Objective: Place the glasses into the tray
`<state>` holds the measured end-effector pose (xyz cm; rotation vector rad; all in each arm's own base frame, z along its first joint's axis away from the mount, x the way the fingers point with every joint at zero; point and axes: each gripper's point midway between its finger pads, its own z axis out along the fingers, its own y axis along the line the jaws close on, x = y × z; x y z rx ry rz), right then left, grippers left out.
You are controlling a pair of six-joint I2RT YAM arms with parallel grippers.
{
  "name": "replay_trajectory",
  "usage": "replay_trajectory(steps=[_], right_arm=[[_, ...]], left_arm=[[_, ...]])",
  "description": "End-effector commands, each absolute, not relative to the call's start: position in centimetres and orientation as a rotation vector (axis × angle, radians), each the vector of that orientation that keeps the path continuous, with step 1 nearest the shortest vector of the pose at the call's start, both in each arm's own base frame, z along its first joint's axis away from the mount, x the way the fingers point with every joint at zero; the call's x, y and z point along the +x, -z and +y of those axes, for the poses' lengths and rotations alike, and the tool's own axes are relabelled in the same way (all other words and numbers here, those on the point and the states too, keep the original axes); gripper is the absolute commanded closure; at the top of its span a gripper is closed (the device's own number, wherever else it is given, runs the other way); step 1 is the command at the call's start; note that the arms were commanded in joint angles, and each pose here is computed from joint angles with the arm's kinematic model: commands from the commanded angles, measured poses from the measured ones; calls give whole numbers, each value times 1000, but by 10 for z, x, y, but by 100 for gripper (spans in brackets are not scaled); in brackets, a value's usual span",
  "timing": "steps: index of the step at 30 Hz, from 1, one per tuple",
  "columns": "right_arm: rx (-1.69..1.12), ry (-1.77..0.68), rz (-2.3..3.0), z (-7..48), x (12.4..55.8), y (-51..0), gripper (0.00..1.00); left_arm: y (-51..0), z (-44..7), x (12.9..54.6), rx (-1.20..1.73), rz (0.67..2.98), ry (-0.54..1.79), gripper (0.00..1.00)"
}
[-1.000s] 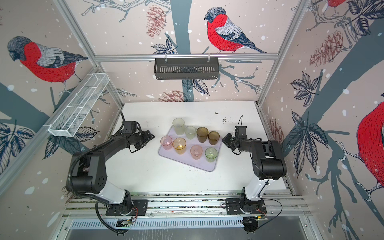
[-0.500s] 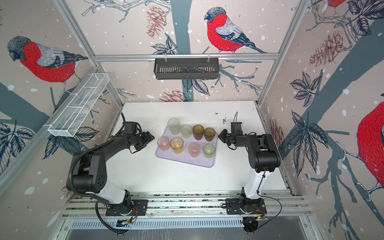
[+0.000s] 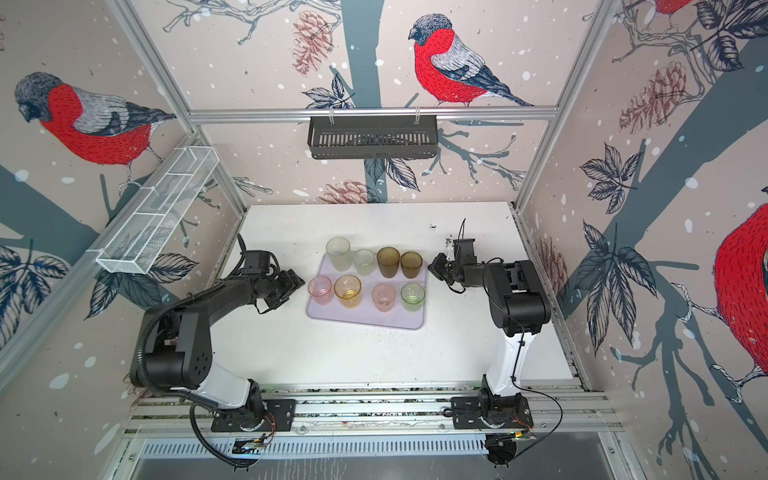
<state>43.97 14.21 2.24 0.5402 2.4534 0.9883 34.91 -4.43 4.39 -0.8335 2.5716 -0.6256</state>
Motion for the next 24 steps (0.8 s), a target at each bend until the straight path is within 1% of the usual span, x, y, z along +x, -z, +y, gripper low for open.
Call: replay_trajectory(steps=[1,4,7,9,14,16,20,24], right_arm=[[563,-975,2513,144,432,-10,97],[557,-979,2516,146,434,-8,97],[552,-982,2515,148,437,-8,97],[548,-983,2513,148,439,-9,97],[535,-974,2516,148,444,-11,97],[538,-974,2515,147,445,-11,96],[538,-977,2509,147,446,-11,96],[544,-977,2508,147,446,-10,96]], left_arm=[[-44,-42,350,-839,2556,628,24],[-41,-41,347,-850,2560,635,26],[-38,-42,346,-854,2565,634,31],[-36,-41,346,-856,2567,633,36],[-32,-43,346,-860,2572,641,54],[-30,-43,344,-853,2578,637,60],[-27,-41,342,-838,2594,619,67],[-24,-42,338,-833,2610,618,71]])
